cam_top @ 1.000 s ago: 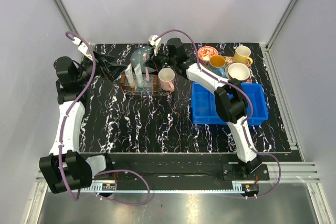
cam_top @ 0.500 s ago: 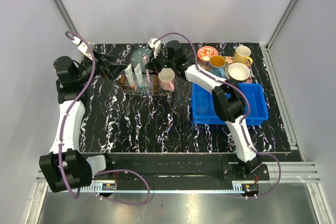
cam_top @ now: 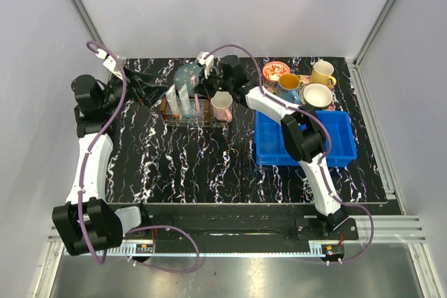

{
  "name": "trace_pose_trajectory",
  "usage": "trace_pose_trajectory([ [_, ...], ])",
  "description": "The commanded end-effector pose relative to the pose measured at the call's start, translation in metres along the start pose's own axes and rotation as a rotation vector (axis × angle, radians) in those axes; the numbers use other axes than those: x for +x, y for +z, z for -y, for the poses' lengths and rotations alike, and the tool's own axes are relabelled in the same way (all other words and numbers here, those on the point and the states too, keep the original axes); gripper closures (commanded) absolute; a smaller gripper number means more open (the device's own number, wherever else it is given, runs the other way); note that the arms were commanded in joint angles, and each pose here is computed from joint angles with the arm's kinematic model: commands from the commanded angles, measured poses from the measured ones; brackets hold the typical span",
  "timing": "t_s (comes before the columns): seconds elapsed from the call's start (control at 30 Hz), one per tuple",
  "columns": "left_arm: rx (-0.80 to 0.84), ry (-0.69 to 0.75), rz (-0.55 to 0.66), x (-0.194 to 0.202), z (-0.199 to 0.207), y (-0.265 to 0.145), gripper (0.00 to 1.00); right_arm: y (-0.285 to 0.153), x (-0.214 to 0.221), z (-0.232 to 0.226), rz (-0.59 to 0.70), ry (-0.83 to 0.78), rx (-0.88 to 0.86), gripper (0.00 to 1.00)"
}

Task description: Prepare toiletry sets of a toothbrush and toothpaste on the tray

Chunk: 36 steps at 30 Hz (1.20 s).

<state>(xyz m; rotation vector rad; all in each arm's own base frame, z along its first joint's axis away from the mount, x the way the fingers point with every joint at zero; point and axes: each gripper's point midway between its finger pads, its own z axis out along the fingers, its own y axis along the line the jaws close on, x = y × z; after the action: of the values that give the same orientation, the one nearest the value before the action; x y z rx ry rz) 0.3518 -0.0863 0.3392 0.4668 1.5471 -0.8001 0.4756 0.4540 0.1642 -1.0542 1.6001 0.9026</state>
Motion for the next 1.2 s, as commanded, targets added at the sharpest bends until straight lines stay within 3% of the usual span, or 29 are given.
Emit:
trace_pose_trajectory([
  [0.0,0.024,0.028,0.015,-0.0029,0.0008,-0.0001,0.10,0.0035,-0.0089,-0.0027,0.037,-0.021,-0.002,1.00],
  [1.17,0.029,0.020,0.011,-0.0004,0.0014,-0.0006,0.10,0.0087,-0.0073,-0.0033,0.044,0.011,-0.010,1.00],
])
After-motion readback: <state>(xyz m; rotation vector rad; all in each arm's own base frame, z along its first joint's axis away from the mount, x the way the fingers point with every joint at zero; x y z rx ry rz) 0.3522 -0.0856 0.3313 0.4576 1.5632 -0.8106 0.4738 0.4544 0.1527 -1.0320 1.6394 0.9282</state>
